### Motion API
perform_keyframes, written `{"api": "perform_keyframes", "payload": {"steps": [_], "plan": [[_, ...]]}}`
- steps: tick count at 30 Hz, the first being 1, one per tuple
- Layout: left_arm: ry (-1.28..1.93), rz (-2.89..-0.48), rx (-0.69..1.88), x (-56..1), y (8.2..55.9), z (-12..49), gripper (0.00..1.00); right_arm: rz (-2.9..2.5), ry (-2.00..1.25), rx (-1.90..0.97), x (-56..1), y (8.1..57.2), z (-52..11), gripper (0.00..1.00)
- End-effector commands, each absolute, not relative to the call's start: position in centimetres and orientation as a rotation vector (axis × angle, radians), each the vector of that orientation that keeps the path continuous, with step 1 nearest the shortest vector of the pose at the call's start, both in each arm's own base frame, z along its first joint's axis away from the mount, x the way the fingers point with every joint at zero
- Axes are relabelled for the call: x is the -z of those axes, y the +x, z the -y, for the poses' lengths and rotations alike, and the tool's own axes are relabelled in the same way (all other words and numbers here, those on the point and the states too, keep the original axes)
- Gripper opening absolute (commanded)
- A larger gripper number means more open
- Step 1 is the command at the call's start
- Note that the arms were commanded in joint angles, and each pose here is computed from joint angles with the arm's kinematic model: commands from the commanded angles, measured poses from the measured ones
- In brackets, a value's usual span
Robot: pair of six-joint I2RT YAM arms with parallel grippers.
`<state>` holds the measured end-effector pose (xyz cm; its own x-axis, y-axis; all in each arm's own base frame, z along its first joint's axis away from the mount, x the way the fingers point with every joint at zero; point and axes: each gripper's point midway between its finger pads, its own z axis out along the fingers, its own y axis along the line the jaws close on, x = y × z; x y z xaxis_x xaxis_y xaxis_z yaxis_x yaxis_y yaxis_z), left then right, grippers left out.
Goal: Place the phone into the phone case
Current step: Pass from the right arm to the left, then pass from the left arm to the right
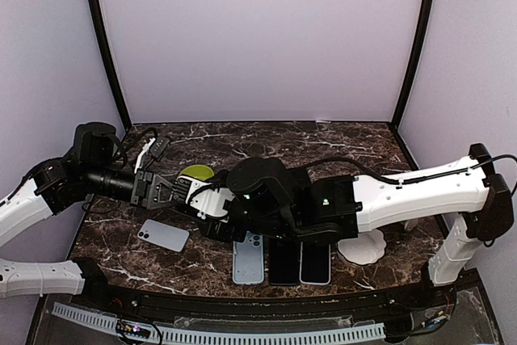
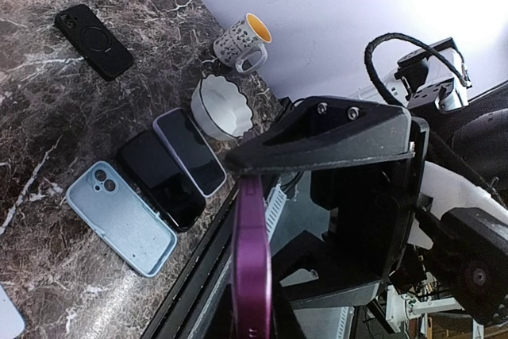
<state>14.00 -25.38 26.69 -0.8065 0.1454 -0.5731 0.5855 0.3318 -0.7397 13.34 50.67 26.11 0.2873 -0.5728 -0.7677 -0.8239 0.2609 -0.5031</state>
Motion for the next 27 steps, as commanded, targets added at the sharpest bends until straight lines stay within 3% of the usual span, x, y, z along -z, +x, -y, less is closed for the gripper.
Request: {"api": "perform_keyframes", "payload": {"steps": [1,4,5,6,8,9,10,15,20,27], "plan": [[0.694,-2.140,1.473,-27.2,13.7,25.5,0.00,-1.357,-1.321,-0.345,-29.6,13.7,-51.4,0.00],[0.705,-2.130,1.469,-27.2,13.6,25.4,0.00,-1.371,-1.318,-0.344,-29.5,13.9,-51.3,0.00],[0.710,-2.127,1.464,-27.2,13.6,25.4,0.00,-1.381,-1.318,-0.342,-29.4,13.9,-51.2,0.05],[0.718,-2.113,1.442,-27.4,13.8,25.3,0.00,-1.394,-1.314,-0.342,-29.3,14.0,-51.0,0.25],[0.731,-2.086,1.387,-27.7,14.2,25.1,0.00,-1.433,-1.303,-0.365,-29.2,14.1,-50.4,0.76],[0.737,-2.072,1.366,-27.9,14.2,24.9,0.00,-1.450,-1.298,-0.379,-29.1,14.2,-50.1,0.93],[0.749,-2.042,1.329,-28.4,14.6,24.8,0.00,-1.467,-1.292,-0.398,-29.1,14.2,-49.6,0.98],[0.775,-1.895,1.197,-31.1,15.8,24.3,0.00,-1.515,-1.253,-0.542,-29.9,13.7,-46.9,0.98],[0.750,-1.776,0.864,-32.5,19.5,22.9,0.00,-1.515,-1.118,-0.691,-32.7,13.4,-43.1,0.98],[0.764,-1.475,0.348,-37.1,23.7,22.2,0.00,-1.822,-0.456,-0.741,-35.0,22.0,-35.0,0.98]]}}
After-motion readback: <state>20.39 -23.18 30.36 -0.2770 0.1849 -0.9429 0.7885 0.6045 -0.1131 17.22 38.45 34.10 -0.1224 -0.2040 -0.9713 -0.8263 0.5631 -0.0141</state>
